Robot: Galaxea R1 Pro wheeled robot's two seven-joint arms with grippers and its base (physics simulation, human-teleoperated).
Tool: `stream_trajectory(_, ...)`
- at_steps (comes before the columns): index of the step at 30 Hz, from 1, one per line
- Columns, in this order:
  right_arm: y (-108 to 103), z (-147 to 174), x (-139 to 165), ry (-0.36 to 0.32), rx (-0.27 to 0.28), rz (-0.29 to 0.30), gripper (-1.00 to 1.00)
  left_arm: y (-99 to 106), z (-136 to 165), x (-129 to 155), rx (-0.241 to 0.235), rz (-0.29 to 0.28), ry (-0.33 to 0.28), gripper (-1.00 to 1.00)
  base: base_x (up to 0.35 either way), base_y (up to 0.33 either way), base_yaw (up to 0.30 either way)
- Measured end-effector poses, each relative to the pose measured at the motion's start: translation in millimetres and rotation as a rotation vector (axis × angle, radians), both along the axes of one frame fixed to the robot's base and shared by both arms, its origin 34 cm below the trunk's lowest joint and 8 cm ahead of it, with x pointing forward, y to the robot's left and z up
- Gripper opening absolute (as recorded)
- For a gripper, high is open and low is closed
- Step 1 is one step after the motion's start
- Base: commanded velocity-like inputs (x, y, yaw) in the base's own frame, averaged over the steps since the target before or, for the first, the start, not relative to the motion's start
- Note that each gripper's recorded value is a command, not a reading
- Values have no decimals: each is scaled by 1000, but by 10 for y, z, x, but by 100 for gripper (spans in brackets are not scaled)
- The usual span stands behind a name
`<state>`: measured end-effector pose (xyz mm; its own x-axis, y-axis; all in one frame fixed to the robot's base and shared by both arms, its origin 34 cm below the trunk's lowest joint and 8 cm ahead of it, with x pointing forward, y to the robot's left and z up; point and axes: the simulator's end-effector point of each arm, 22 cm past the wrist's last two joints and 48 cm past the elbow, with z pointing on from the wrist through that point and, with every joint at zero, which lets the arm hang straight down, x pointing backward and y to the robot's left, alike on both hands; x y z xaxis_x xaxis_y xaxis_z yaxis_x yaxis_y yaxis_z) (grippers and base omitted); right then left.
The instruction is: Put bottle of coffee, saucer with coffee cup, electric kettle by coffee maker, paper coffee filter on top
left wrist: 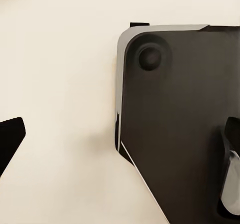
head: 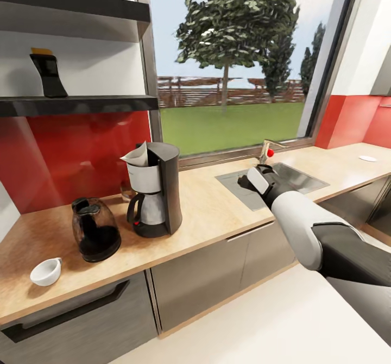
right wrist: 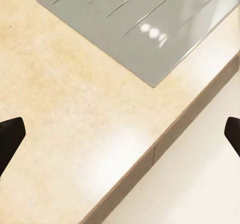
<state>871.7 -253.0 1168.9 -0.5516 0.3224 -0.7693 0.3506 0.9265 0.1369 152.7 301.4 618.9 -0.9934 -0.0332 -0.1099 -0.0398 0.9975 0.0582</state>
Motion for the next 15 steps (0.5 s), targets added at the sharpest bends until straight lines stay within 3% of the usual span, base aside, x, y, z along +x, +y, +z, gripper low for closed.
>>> stream_trajectory(5, -3, 12, 9, -9, -1, -3, 100, 0, 0, 0, 0, 0, 0, 100, 0, -2, 61)
stream_trajectory(15, -4, -2, 5, -6, -1, -5, 100, -11, -1, 0, -1, 1, 0, 100, -22, -59, 278)
